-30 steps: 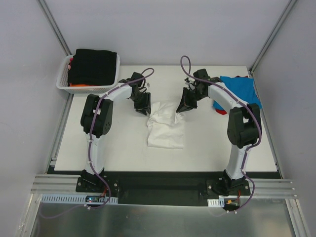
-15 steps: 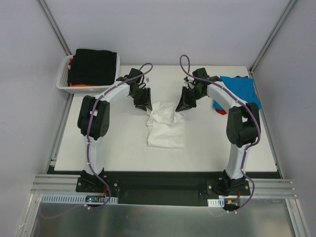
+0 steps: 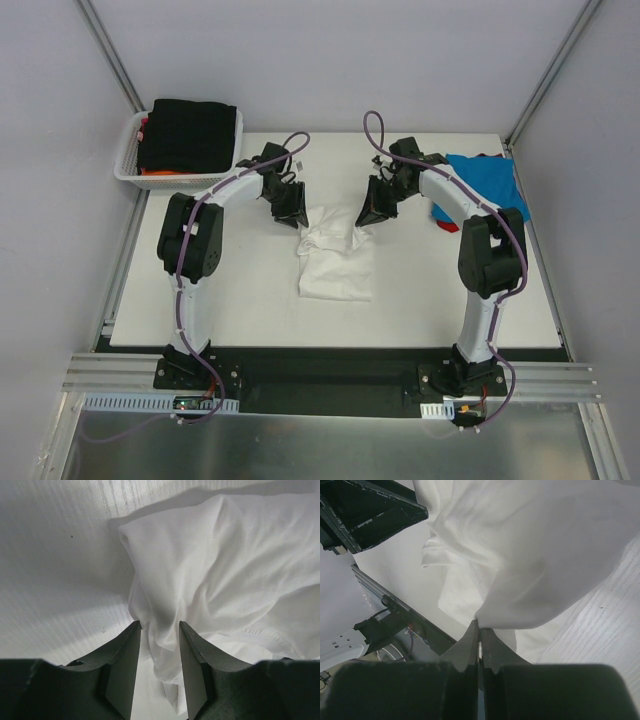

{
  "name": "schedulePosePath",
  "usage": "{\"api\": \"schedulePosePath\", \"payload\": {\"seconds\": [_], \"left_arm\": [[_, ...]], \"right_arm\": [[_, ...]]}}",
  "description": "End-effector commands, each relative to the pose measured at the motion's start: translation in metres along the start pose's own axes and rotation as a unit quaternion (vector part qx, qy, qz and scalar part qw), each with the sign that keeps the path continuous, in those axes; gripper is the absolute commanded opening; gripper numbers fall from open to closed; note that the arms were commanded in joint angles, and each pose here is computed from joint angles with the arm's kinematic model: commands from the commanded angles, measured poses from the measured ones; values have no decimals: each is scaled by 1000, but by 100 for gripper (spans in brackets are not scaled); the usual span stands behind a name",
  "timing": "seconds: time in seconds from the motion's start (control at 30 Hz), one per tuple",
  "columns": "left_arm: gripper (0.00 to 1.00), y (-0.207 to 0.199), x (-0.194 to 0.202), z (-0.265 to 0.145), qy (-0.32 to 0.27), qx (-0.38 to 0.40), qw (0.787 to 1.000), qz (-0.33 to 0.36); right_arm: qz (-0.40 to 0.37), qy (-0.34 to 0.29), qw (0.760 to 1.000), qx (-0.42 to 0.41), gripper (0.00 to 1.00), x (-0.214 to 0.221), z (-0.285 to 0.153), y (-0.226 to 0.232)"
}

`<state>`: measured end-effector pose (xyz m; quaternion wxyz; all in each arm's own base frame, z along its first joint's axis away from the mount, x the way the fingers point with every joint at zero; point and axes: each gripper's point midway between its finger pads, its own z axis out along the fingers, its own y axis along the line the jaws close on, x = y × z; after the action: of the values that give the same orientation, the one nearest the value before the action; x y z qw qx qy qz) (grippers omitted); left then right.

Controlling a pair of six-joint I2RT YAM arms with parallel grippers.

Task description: Fold and stack the t-shirts

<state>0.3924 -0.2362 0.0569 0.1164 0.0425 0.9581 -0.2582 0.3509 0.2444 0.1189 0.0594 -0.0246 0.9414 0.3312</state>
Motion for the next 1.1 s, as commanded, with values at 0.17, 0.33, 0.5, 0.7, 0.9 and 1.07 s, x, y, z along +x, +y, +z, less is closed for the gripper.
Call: {"api": "schedulePosePath", "payload": {"seconds": [0.17,0.33,0.5,0.7,0.9,1.07], "left_arm": [[36,8,9,6,11,8,1000,-9],[36,12,11,10,16,3,1000,-12],[36,14,11,11,15,-2,1000,-8],[36,30,8,15,9,-41,999,-5],[36,38,13,20,18,-53,998,-10],[36,28,12,25,26,-26,999,-18]], "right_arm": [[-10,-5,1000,-8,1,-6,-5,12],[-9,-6,1000,-10,1,-8,-5,13],[-10,-4,1000,-10,1,-8,-5,13],[-13,-2,1000,-9,1,-7,-6,13],[-14,2,1000,-8,1,-5,-6,12],[-16,5,1000,-6,1,-5,-7,12]]}}
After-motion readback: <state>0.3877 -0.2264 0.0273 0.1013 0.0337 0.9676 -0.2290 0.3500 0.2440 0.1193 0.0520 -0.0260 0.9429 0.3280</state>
